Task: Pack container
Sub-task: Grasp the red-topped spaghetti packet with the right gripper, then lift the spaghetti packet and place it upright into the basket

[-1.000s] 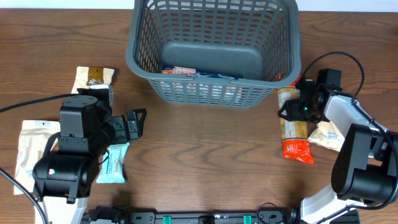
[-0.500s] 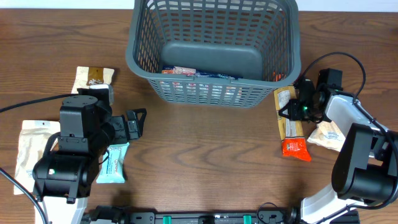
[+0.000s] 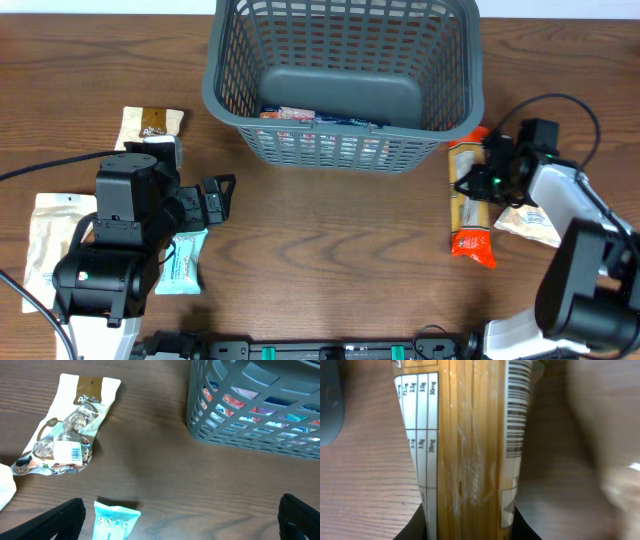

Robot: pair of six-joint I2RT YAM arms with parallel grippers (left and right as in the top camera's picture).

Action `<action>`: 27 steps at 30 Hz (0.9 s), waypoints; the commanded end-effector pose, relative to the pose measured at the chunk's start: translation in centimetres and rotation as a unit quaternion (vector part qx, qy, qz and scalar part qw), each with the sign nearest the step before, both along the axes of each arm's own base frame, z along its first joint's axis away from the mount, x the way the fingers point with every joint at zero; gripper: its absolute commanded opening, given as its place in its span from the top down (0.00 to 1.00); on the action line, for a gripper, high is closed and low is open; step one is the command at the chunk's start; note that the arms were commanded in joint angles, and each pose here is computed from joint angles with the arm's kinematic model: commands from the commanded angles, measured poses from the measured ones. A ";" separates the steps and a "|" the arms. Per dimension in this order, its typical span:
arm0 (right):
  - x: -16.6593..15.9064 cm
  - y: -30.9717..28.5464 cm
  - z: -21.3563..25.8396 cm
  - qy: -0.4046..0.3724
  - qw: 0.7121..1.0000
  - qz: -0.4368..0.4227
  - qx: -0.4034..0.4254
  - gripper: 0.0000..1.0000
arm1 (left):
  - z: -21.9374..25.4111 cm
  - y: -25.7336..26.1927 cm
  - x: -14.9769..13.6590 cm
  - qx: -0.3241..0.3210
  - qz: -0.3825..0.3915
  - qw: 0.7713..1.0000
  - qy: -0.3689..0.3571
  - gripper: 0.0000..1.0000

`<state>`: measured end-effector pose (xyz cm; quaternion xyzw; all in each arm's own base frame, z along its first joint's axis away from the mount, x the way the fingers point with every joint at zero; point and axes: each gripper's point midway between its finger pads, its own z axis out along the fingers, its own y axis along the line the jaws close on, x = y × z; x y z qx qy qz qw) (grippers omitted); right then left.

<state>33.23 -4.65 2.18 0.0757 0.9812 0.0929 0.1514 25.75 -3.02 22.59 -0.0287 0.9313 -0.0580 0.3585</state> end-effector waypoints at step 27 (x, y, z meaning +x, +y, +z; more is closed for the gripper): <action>1.0 -3.8 13.6 -0.185 0.976 -0.096 -0.064 0.98 | 0.9 0.3 0.4 0.004 0.004 1.000 -0.014 0.01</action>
